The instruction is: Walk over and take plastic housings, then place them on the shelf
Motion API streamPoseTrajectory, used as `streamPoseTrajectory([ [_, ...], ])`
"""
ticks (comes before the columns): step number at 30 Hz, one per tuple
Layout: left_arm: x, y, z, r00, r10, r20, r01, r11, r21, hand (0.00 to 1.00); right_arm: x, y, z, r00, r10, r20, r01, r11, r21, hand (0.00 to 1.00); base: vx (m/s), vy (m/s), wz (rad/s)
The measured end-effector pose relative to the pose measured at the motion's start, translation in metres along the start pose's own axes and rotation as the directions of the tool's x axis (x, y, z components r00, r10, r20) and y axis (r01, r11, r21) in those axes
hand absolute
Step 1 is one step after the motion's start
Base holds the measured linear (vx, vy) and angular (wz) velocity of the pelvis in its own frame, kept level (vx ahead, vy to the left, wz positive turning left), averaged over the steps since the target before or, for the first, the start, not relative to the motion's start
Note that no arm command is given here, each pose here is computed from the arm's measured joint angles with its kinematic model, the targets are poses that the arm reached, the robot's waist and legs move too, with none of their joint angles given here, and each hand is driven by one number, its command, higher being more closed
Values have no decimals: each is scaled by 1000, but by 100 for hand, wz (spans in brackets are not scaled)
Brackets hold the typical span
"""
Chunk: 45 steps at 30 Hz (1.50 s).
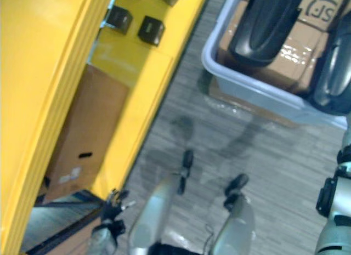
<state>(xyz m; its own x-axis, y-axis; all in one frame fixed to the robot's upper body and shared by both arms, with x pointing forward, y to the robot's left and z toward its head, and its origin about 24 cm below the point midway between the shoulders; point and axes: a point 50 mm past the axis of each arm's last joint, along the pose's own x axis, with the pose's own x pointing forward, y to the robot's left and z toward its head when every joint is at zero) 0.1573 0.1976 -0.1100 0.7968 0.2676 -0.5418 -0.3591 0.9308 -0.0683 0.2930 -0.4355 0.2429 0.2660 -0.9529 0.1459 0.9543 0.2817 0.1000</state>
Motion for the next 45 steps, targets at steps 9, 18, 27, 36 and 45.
streamPoseTrajectory([
  [9,-5,-12,-13,997,-60,-44,60,998,-8,0,18,-30,8,989,-134,-56,130,988,-79,0,11,6,1],
  [18,-6,-20,-15,995,-88,-39,87,996,-14,0,21,-41,-12,975,-138,-175,114,983,-143,0,7,3,1],
  [27,-9,-35,-17,990,-138,-34,137,990,-15,0,30,-61,-10,969,-134,-209,82,967,-241,100,7,14,7],
  [36,-10,-39,-18,987,-159,-36,158,987,-9,0,36,-76,-5,969,-168,-183,93,929,-358,100,13,-4,0],
  [45,-10,-40,-14,986,-168,-12,168,986,-13,0,36,-75,3,979,-173,-103,93,842,-531,100,2,0,0],
])
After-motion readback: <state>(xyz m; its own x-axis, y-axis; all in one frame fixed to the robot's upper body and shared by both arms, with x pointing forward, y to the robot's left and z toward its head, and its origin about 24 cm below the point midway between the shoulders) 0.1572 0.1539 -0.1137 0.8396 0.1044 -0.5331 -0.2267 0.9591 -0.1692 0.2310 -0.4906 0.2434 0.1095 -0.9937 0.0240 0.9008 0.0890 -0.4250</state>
